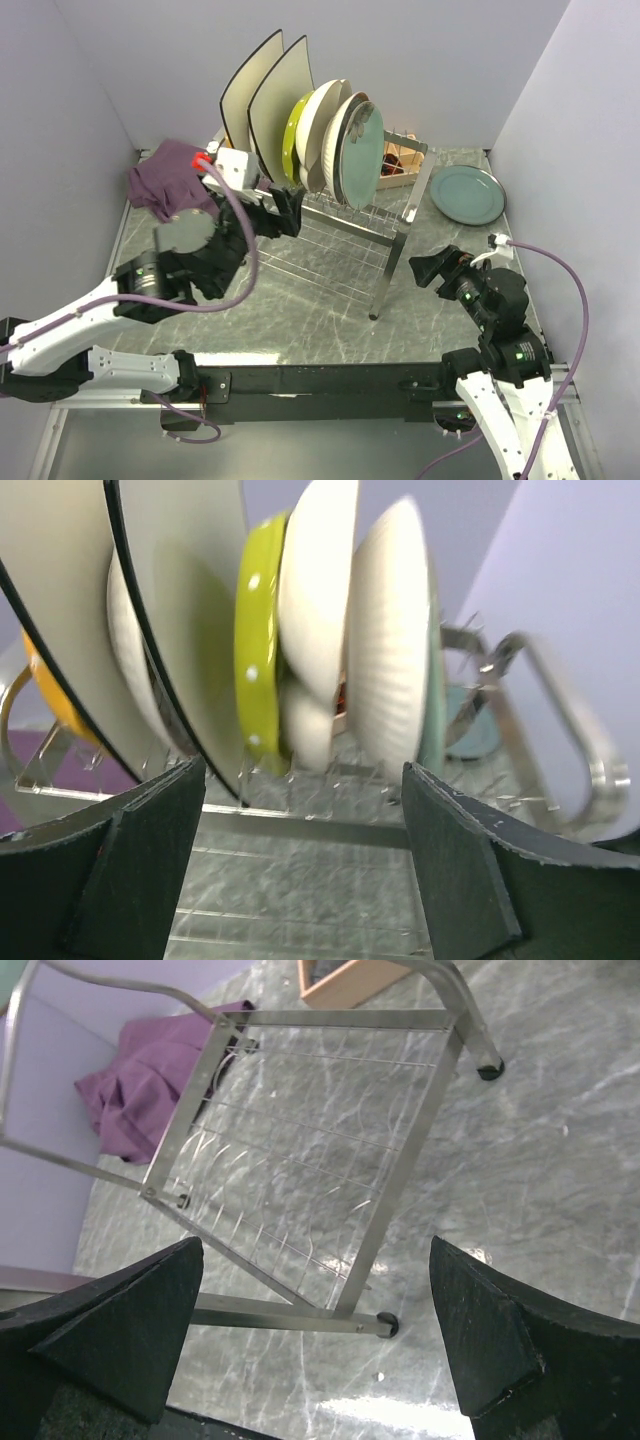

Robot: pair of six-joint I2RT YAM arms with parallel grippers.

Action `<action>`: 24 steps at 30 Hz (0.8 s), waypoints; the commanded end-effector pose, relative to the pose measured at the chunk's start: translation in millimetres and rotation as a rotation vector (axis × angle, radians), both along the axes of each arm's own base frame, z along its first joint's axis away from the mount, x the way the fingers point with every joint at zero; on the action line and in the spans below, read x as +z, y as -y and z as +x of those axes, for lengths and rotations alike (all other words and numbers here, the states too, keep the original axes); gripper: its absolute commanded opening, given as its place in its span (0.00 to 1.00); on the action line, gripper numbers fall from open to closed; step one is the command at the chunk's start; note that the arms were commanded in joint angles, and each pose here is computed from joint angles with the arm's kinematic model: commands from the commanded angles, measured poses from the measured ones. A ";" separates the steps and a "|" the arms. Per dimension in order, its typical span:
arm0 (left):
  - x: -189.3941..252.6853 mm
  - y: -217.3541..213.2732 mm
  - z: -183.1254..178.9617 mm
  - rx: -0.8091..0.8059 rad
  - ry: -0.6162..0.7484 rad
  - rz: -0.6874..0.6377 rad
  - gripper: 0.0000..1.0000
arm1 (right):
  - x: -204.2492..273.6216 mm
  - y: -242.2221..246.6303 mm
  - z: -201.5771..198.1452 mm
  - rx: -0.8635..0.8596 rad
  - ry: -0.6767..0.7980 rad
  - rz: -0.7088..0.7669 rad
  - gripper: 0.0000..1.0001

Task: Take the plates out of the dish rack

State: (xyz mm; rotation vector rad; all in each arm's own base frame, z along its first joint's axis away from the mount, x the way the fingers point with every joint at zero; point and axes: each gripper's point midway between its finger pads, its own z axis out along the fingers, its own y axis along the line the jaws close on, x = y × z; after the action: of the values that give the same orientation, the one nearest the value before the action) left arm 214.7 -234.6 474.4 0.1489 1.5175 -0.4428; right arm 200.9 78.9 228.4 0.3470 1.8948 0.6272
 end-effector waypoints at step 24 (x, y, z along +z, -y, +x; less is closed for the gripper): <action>-78.4 -34.6 -37.4 -0.160 -0.088 -0.292 0.94 | 186.0 1.9 -11.6 0.022 0.293 0.005 0.89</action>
State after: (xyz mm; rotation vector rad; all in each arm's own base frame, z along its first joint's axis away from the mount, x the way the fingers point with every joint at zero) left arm 180.4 -202.3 415.0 0.1167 1.5224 -0.7046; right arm 176.1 69.2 385.5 0.2724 1.6078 0.6563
